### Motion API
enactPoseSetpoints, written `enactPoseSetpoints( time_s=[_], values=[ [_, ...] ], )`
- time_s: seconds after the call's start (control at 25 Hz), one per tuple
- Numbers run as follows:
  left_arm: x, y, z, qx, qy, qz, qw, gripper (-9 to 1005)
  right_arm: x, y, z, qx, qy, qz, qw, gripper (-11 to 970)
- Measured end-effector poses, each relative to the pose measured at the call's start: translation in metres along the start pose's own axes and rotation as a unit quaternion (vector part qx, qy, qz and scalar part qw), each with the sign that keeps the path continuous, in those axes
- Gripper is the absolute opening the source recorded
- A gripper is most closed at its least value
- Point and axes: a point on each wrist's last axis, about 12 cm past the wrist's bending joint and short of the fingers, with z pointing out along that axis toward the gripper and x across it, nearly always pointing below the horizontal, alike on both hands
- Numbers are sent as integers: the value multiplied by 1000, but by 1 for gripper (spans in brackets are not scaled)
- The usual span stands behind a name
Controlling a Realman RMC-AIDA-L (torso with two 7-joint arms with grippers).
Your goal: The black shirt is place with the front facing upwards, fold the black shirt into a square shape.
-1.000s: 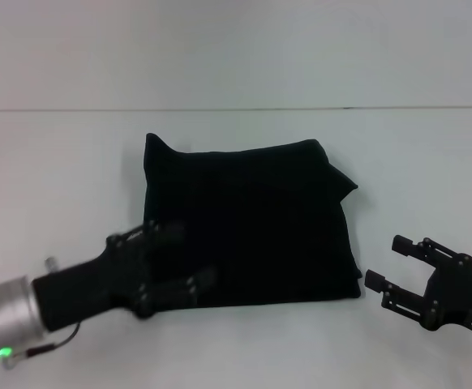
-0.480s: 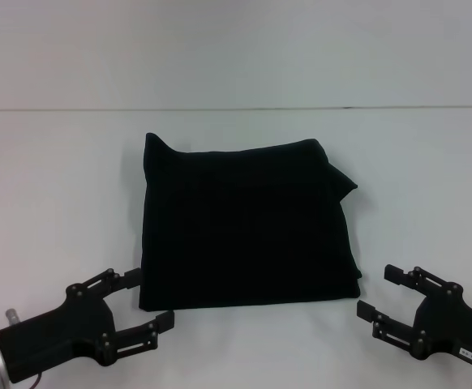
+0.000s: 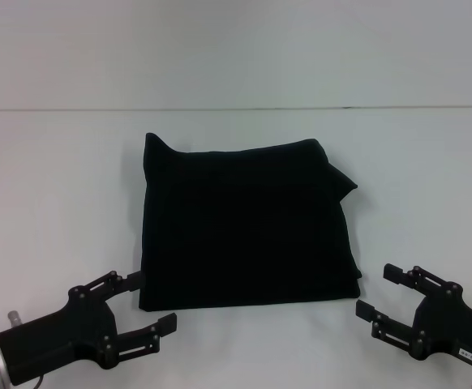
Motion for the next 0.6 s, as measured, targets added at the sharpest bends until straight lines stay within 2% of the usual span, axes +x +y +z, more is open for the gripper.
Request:
enactPoseSetpoints(
  time_s=[0.6],
  values=[
    [1,0,1,3,2,-4,1000,878,-1,2,1,-5,-3,-6,1000,794]
  ],
)
